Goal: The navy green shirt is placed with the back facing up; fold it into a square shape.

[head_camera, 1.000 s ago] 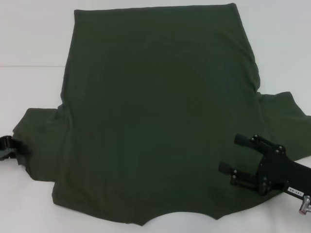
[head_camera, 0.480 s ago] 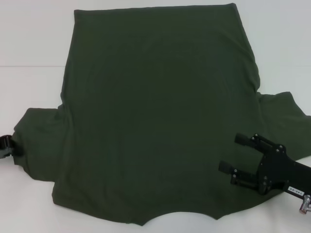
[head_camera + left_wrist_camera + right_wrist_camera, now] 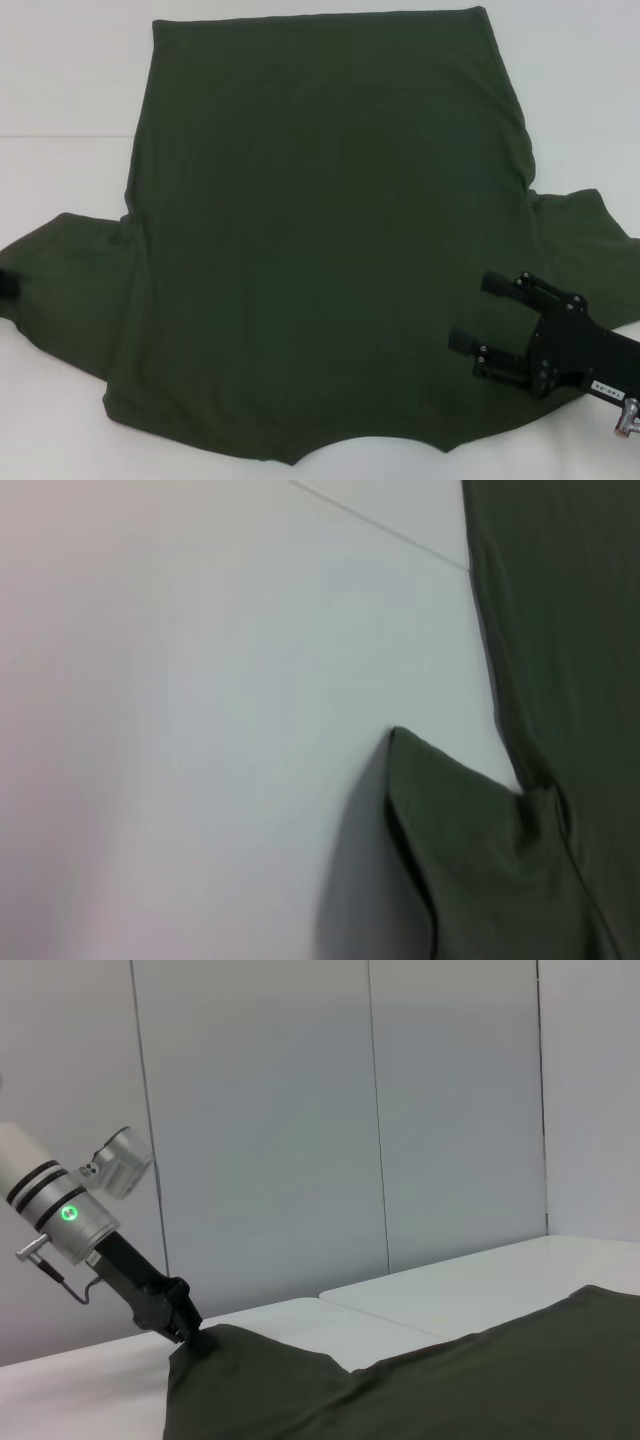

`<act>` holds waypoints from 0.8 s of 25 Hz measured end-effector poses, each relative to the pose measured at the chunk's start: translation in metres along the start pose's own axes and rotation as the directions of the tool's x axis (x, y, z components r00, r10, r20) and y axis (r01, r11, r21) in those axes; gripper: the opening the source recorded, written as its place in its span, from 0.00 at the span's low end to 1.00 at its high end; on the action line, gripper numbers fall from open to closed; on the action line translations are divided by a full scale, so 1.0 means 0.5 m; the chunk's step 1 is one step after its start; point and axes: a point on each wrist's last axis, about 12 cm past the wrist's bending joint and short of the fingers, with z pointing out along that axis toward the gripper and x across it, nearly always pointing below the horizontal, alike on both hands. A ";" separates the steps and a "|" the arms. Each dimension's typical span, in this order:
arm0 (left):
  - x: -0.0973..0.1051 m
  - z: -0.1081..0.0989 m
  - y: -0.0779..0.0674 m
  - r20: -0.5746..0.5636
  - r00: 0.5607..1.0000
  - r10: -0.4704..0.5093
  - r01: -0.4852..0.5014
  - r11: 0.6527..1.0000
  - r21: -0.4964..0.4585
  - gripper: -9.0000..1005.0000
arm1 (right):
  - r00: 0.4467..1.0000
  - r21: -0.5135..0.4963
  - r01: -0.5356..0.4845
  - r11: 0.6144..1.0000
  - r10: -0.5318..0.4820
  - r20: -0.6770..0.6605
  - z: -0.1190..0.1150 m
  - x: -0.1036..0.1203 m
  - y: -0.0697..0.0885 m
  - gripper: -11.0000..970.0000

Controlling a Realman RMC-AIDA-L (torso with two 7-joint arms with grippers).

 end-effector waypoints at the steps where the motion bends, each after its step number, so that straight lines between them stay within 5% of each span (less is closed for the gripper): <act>1: -0.003 -0.002 -0.001 0.004 1.000 0.003 -0.003 1.000 -0.001 0.02 | 1.000 0.000 0.000 1.000 0.000 0.000 0.000 0.000 0.000 0.91; 20: -0.052 -0.028 -0.021 0.057 0.997 0.046 -0.046 0.999 -0.014 0.02 | 1.000 -0.003 0.002 1.000 -0.002 0.001 0.002 -0.003 -0.002 0.91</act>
